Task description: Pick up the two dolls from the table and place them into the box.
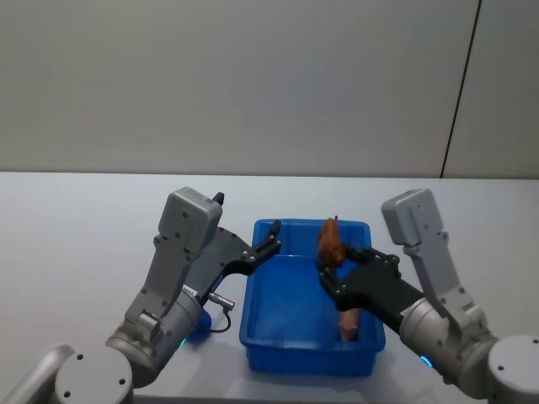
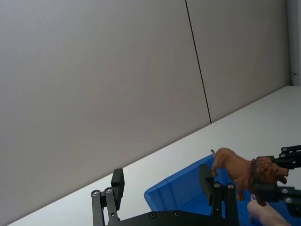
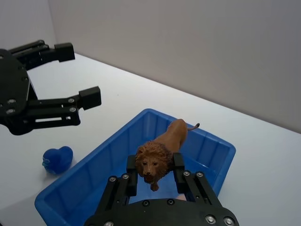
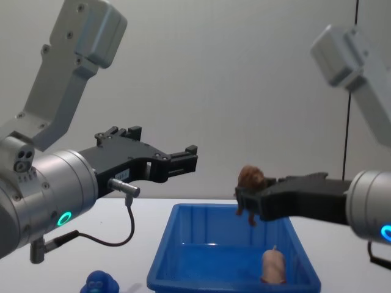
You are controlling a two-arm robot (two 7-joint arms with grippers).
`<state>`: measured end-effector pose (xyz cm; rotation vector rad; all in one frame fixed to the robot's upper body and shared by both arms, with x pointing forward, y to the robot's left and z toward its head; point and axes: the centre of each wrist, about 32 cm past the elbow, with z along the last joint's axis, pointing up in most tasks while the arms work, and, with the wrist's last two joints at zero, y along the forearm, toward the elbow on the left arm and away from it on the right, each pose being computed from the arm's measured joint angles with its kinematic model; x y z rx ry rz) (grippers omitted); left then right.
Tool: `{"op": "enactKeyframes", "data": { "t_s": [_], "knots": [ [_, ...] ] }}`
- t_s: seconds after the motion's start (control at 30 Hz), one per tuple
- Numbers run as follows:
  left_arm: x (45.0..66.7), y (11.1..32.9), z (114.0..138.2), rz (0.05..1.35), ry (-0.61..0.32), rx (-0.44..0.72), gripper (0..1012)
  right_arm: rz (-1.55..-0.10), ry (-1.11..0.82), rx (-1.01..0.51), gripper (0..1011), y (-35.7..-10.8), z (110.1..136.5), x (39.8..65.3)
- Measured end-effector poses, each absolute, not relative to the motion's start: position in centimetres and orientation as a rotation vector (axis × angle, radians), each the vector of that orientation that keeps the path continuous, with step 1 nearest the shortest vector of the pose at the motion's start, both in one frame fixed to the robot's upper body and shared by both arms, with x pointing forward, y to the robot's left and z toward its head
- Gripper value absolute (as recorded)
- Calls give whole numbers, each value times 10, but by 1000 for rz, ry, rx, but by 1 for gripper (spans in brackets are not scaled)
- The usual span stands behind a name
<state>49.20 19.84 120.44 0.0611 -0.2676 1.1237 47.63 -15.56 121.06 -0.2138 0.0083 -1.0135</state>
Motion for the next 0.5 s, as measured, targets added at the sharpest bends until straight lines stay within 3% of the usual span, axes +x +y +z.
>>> {"op": "enactKeyframes", "data": {
  "t_s": [0.07, 0.4, 0.47, 0.5],
  "knots": [
    [492, 198, 1204, 1124, -268, 61, 1001, -1011, 11, -222, 440, -154, 1209, 478],
    [492, 198, 1204, 1124, -268, 61, 1001, -1000, 19, -269, 772, -147, 1197, 483],
    [492, 198, 1204, 1124, -268, 61, 1001, -1000, 16, -271, 792, -146, 1196, 483],
    [492, 198, 1204, 1124, -268, 61, 1001, -1000, 12, -268, 863, -147, 1196, 483]
  ]
}}
